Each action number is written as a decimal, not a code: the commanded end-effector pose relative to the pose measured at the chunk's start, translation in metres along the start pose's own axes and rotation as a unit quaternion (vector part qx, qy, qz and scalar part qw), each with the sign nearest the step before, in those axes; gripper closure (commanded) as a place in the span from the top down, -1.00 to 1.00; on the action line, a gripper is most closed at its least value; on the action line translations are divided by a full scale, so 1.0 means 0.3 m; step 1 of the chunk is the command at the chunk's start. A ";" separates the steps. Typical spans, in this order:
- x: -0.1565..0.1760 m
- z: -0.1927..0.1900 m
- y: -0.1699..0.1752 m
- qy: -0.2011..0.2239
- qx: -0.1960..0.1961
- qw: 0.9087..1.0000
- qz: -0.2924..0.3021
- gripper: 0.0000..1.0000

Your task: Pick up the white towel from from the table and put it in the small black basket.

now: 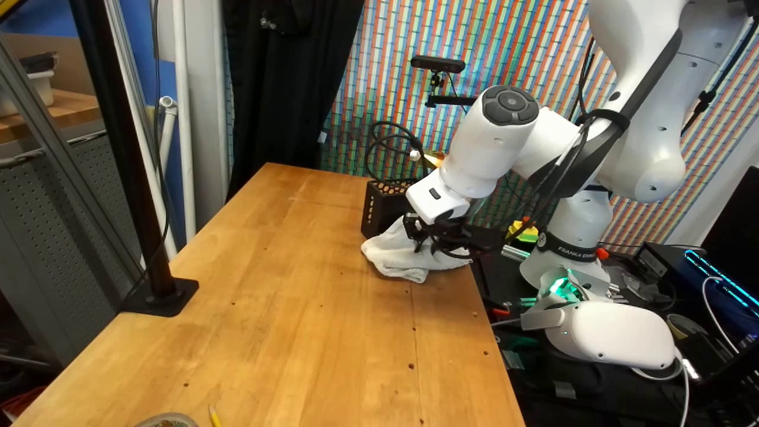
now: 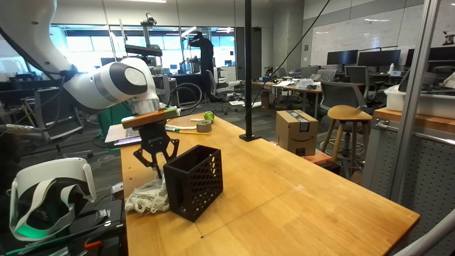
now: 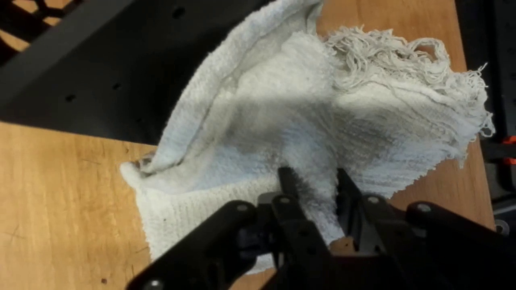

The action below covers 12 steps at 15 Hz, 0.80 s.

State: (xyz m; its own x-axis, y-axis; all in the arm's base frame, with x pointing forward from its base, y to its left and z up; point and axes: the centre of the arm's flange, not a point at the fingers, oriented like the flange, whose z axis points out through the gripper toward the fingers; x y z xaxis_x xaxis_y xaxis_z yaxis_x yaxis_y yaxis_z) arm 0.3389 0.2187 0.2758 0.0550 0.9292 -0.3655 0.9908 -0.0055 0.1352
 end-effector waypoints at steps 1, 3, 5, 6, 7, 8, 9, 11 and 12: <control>-0.101 -0.089 -0.006 0.012 -0.001 0.999 0.035 -0.92; -0.157 -0.134 -0.003 0.024 -0.001 0.998 0.062 -0.98; -0.226 -0.192 0.001 0.040 0.000 0.995 0.091 -0.91; -0.266 -0.226 0.005 0.049 -0.002 0.993 0.108 -0.91; -0.305 -0.261 0.011 0.058 -0.006 0.991 0.123 -0.91; -0.357 -0.307 0.022 0.068 -0.012 0.988 0.141 -0.91; -0.407 -0.355 0.035 0.078 -0.021 0.984 0.161 -0.91; -0.509 -0.457 0.059 0.098 -0.041 0.975 0.198 -0.90; -0.556 -0.505 0.067 0.105 -0.049 0.970 0.214 -0.90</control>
State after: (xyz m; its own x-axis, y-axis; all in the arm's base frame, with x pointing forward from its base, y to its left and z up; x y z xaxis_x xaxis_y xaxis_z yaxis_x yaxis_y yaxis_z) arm 0.3420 0.1461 0.4142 0.3685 0.9186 -0.1430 0.9077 -0.3223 0.2686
